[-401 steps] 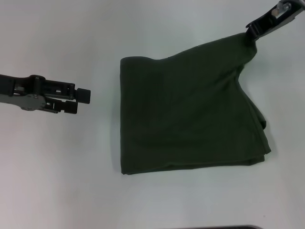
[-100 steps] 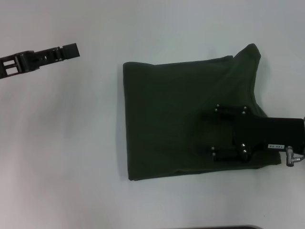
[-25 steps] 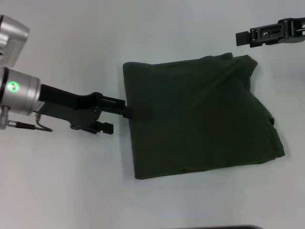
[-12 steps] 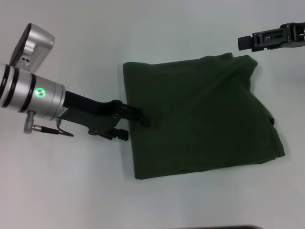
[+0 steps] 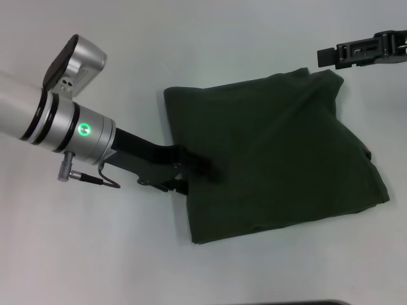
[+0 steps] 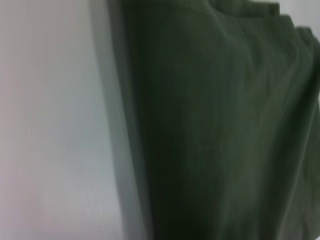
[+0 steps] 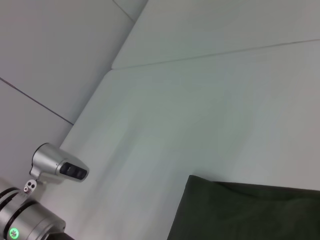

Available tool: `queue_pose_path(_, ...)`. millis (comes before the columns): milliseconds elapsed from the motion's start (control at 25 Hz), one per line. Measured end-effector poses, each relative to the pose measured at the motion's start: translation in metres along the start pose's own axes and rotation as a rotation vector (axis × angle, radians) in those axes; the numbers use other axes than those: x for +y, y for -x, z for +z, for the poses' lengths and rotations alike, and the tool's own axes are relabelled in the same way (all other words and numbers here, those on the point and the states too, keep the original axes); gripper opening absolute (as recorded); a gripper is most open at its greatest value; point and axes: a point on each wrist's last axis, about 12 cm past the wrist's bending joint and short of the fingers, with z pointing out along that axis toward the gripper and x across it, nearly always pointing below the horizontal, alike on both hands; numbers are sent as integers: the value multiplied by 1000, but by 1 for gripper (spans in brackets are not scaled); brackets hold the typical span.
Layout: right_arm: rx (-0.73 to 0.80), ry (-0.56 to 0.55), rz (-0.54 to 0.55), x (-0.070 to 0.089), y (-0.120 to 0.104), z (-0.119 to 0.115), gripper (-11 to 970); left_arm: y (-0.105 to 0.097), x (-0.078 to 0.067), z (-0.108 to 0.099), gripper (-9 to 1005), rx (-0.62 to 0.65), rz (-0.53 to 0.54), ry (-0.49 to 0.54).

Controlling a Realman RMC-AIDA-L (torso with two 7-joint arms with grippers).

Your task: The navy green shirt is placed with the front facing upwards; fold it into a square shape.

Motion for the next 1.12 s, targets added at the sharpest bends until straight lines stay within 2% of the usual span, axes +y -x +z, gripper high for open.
queue_pose_path(40, 1, 2, 1, 0, -1, 0, 838, 1, -1, 0, 838, 3, 14, 9)
queue_pose_path(200, 3, 8, 3, -1, -2, 1, 838, 2, -4, 1, 734, 18, 39, 24)
queue_pose_path(680, 2, 14, 9, -1, -2, 1, 839, 3, -8, 5, 480, 26, 49, 24)
queue_pose_path(800, 1, 14, 10, -1, -2, 1, 839, 2, -9, 5, 250, 29, 51, 21)
queue_pose_path(920, 1, 14, 10, -1, -2, 1, 839, 1, -9, 4, 179, 38, 54, 15)
queue_pose_path(1000, 0, 13, 10, -1, -2, 1, 838, -1, -5, 0, 132, 41, 50, 17)
queue_pose_path(1120, -2, 9, 13, -2, -2, 0, 838, -3, 6, -11, 132, 22, 25, 36)
